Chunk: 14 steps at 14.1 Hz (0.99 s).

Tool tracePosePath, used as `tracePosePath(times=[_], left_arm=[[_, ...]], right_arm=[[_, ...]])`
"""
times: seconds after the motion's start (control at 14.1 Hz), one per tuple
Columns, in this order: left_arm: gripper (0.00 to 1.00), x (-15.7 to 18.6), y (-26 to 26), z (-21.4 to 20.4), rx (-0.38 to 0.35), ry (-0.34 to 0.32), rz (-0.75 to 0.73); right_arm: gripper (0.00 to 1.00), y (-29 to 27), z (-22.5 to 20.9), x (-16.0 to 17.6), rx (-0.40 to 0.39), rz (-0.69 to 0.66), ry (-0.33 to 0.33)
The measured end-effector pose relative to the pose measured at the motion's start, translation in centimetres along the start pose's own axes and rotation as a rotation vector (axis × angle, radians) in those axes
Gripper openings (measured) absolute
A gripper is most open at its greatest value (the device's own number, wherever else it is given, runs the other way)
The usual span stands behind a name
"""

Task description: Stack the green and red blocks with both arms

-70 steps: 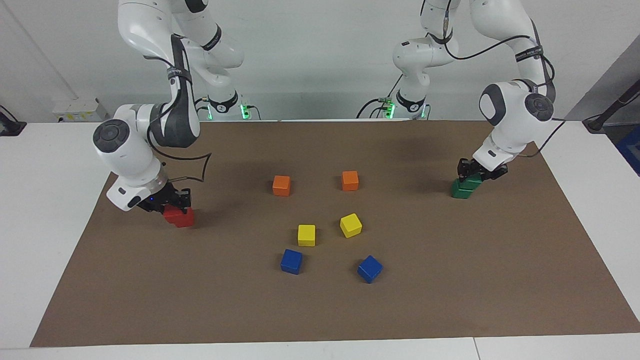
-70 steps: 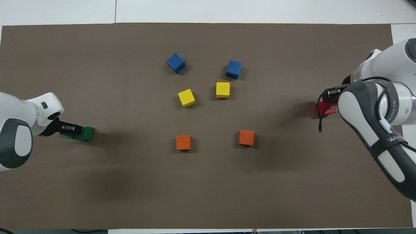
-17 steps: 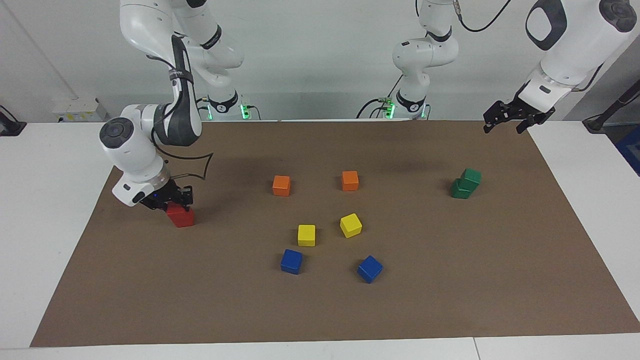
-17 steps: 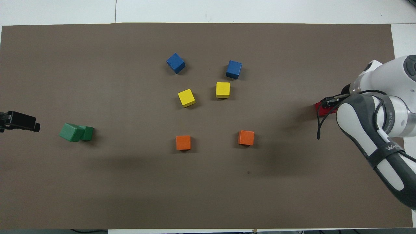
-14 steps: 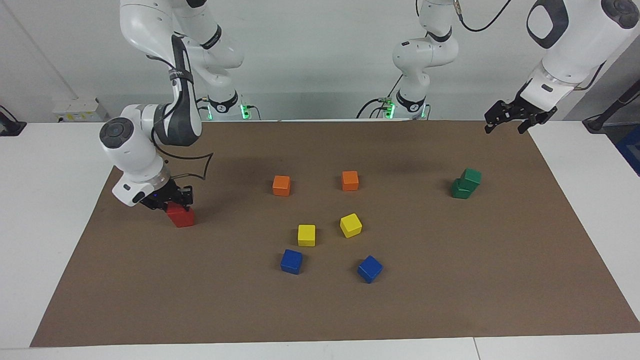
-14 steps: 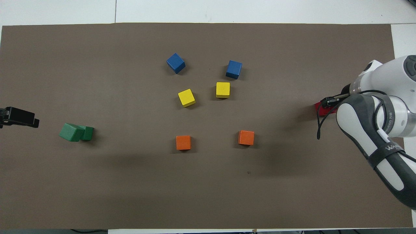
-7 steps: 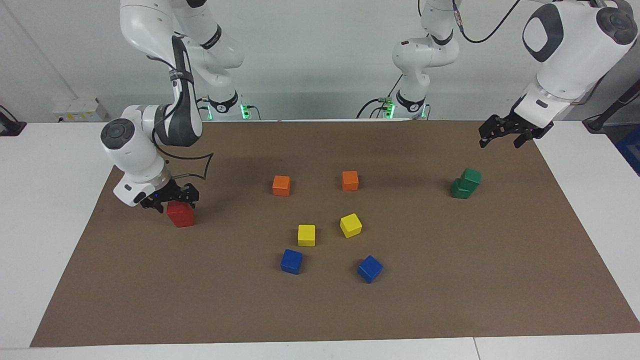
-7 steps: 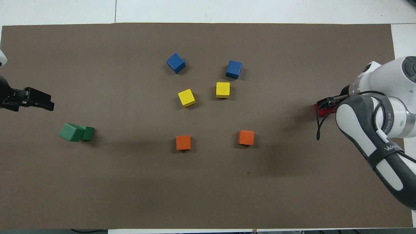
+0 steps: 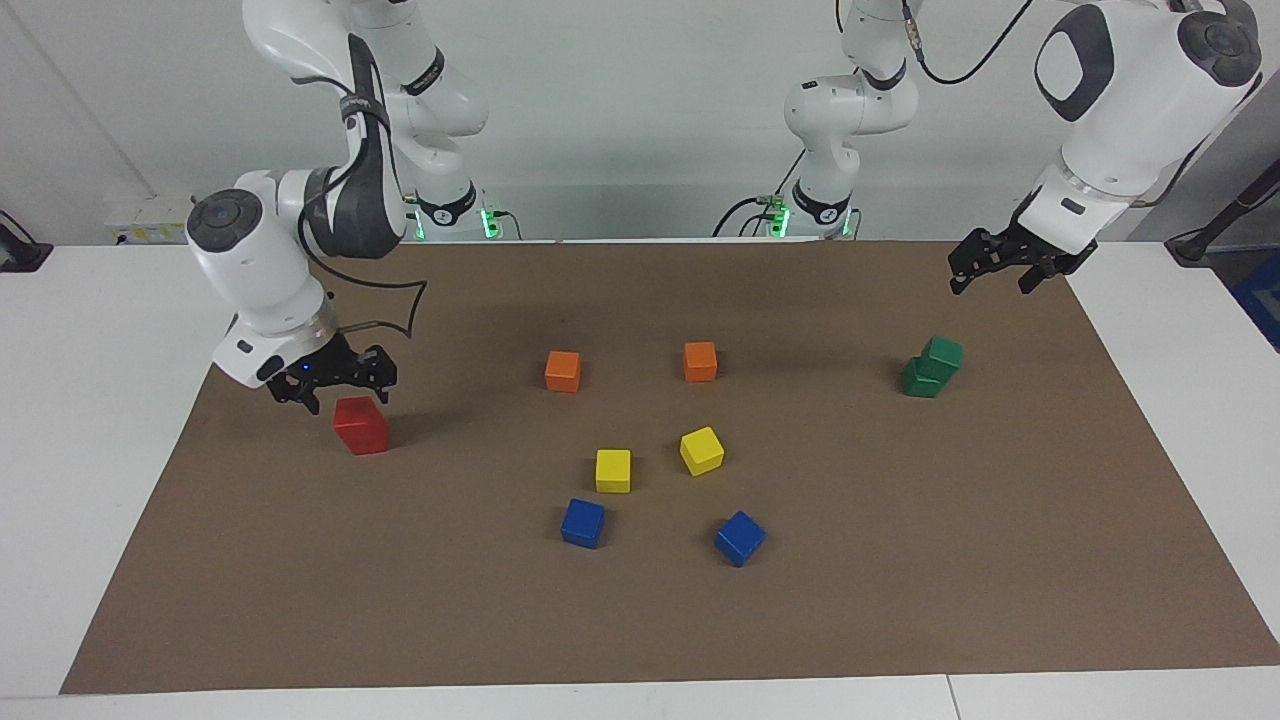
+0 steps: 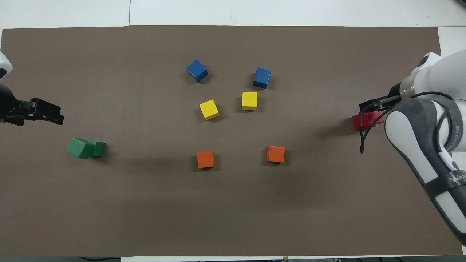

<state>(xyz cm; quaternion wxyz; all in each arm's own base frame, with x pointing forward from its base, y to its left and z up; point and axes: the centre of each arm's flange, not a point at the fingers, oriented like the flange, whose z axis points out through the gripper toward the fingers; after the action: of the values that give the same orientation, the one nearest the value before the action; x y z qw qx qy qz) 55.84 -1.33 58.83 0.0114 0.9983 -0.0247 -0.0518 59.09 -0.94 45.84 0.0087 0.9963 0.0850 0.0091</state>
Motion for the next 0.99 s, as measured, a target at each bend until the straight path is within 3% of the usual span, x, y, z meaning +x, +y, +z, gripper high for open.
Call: tracePosePath(times=[0.21, 0.78, 0.99], left_arm=[[1.0, 0.0, -1.3, -0.3, -0.001, 0.017, -0.025], [1.0, -0.2, 1.6, -1.1, 0.003, 0.036, -0.053], [1.0, -0.4, 2.7, -1.9, 0.004, 0.051, -0.036]], right_arm=[[1.0, -1.0, -5.5, -1.6, -0.012, -0.009, 0.01], [1.0, -3.7, -12.5, -4.7, -0.009, -0.035, -0.044], [1.0, -3.9, -13.1, -5.1, -0.002, -0.01, -0.049]])
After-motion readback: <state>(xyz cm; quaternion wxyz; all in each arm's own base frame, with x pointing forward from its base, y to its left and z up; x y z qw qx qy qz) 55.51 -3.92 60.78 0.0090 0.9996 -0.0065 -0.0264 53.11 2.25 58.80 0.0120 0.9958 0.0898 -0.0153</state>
